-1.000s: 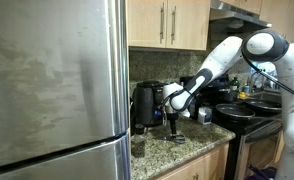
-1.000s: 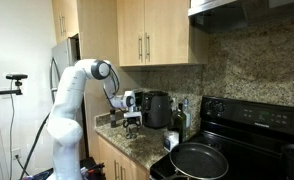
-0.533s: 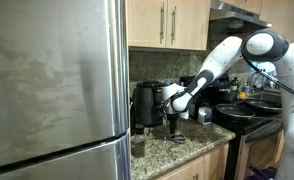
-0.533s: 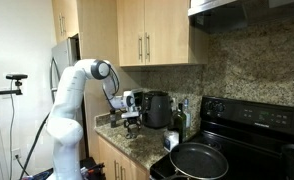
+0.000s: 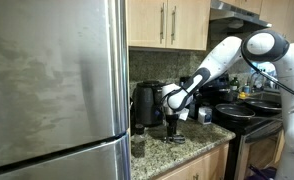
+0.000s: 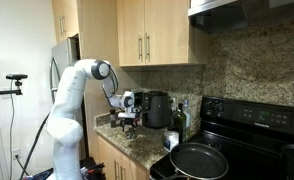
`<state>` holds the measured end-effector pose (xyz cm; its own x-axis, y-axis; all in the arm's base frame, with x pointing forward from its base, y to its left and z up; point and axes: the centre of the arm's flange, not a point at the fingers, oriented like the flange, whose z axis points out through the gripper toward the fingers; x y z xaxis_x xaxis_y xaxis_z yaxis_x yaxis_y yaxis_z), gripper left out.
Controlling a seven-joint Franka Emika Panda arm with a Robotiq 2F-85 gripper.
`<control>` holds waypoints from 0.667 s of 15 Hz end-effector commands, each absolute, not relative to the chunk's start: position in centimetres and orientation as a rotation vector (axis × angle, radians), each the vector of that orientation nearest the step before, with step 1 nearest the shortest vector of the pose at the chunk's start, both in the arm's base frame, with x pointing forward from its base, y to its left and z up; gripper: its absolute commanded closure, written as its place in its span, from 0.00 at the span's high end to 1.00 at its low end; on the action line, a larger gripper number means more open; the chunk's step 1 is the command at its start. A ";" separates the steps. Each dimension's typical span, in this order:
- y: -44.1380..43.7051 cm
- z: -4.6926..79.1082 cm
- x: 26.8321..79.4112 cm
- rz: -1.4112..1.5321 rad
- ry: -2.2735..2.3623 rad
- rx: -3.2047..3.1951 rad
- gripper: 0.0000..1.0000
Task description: Pick up the pair of scissors
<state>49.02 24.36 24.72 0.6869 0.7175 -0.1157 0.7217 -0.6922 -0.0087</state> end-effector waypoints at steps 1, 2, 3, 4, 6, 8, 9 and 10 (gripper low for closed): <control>24.6 24.6 49.4 -0.015 1.271 2.913 1.00; 24.7 24.8 49.5 0.018 1.256 2.920 1.00; 24.8 24.9 49.7 0.051 1.274 2.932 1.00; 25.2 25.4 49.8 -0.003 1.238 2.907 1.00; 25.3 25.5 50.0 0.028 1.244 2.917 1.00; 25.3 25.5 50.0 0.035 1.245 2.918 1.00; 25.2 25.5 49.8 -0.023 1.218 2.921 1.00; 25.1 25.4 49.4 -0.088 1.172 2.942 1.00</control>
<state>49.88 25.32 25.46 0.6954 0.7182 0.0244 0.7186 -0.6951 -0.0218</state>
